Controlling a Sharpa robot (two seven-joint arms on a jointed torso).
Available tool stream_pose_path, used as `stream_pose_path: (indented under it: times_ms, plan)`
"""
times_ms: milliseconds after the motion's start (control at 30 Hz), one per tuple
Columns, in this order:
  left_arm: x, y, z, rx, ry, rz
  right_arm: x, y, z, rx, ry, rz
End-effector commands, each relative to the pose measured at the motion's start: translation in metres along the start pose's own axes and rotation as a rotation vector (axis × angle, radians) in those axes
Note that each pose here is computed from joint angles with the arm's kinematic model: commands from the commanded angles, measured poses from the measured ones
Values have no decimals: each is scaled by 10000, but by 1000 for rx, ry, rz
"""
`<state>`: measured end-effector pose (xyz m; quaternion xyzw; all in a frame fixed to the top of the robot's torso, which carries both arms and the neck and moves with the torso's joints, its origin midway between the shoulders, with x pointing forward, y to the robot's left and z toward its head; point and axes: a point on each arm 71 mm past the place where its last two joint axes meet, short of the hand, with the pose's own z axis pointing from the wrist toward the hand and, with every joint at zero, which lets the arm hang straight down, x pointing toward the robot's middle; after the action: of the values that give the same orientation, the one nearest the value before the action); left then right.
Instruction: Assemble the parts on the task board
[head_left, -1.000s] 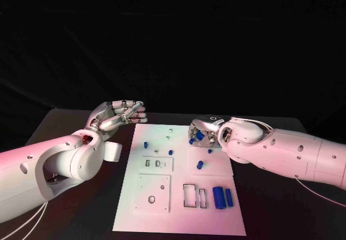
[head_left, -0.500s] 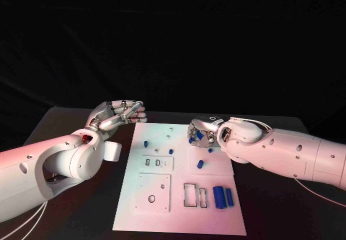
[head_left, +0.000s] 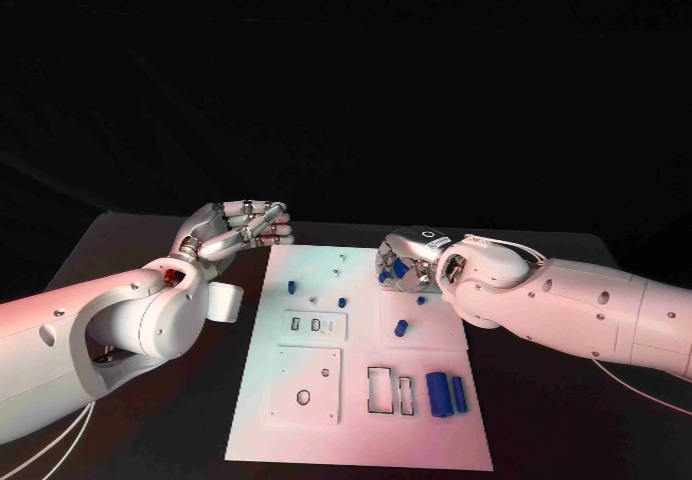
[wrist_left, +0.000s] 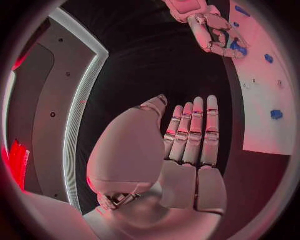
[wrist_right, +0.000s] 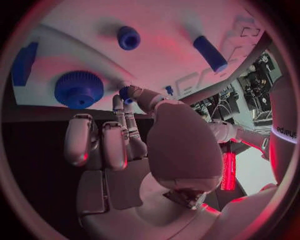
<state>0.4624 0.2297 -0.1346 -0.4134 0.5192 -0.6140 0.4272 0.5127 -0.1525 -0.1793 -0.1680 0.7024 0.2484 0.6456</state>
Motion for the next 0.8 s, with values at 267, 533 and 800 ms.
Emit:
stream_pose_path:
  times_ms: [267,533,800]
  plan:
    - [5,-10,8,6,17,-3,-169,146,68,-2,-148,-17]
    - [8,-11,11,6,17,-3,-212,230,217,0,-194,-27]
    - [18,-13,18,8,19,-4,-226,342,358,-13,-210,-33]
